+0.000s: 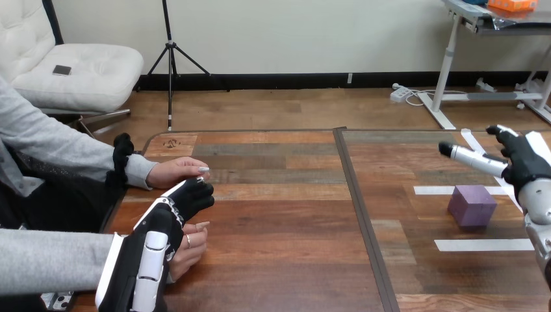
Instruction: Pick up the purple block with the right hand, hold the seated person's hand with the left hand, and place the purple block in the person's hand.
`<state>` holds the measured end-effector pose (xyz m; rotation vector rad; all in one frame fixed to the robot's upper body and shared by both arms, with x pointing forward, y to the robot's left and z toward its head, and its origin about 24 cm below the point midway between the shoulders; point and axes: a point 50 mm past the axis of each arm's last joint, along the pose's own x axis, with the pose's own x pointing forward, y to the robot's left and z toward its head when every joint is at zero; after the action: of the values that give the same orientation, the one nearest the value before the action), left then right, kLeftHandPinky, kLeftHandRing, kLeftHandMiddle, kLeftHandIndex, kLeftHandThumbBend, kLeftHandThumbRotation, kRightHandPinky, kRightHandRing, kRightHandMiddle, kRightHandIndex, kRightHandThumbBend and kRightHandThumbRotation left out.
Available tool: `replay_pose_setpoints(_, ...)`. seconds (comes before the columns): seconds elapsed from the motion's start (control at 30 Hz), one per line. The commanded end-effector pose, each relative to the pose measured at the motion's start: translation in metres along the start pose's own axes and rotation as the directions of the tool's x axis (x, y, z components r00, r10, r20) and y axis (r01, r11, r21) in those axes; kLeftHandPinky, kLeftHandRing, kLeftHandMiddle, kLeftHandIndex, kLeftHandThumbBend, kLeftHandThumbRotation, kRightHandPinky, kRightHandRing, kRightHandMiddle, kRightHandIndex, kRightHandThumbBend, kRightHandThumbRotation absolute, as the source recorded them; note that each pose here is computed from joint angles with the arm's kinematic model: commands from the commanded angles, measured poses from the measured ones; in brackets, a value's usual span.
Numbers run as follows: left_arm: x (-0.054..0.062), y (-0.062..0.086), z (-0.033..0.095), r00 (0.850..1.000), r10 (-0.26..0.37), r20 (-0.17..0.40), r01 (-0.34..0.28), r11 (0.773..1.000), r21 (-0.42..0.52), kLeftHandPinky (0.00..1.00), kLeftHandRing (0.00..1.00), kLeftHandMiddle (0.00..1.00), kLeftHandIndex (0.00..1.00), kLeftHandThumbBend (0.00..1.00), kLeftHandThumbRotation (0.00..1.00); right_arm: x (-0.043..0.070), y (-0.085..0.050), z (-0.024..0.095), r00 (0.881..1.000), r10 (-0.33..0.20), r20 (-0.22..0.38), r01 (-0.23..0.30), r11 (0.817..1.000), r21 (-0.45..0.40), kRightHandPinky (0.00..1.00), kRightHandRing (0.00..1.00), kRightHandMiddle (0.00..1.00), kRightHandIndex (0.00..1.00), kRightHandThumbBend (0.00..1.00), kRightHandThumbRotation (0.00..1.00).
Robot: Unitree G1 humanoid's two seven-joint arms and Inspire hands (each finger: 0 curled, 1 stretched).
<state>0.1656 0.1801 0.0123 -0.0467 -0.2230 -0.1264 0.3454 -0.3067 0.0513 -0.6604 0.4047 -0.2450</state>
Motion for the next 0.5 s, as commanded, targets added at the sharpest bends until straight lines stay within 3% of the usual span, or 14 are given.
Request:
replay_pose_setpoints(0.0, 0.015, -0.001, 0.011, 0.997, -0.007, 0.081, 0.007, 1.000, 0.004, 0.92, 0.83, 0.81, 0.78, 0.57, 1.00, 0.001, 0.004, 0.006, 1.000, 0.011, 0.019, -0.010, 1.000, -0.022, 0.84, 0.96, 0.97, 0.93, 0.89, 0.48)
replay_pose_setpoints(0.47, 0.014, -0.001, 0.013, 0.997, -0.006, 0.081, 0.005, 1.000, 0.008, 0.94, 0.84, 0.80, 0.75, 0.56, 1.00, -0.003, 0.023, -0.005, 0.998, 0.063, -0.020, -0.064, 0.998, -0.031, 0.86, 0.97, 0.98, 0.93, 0.89, 0.46)
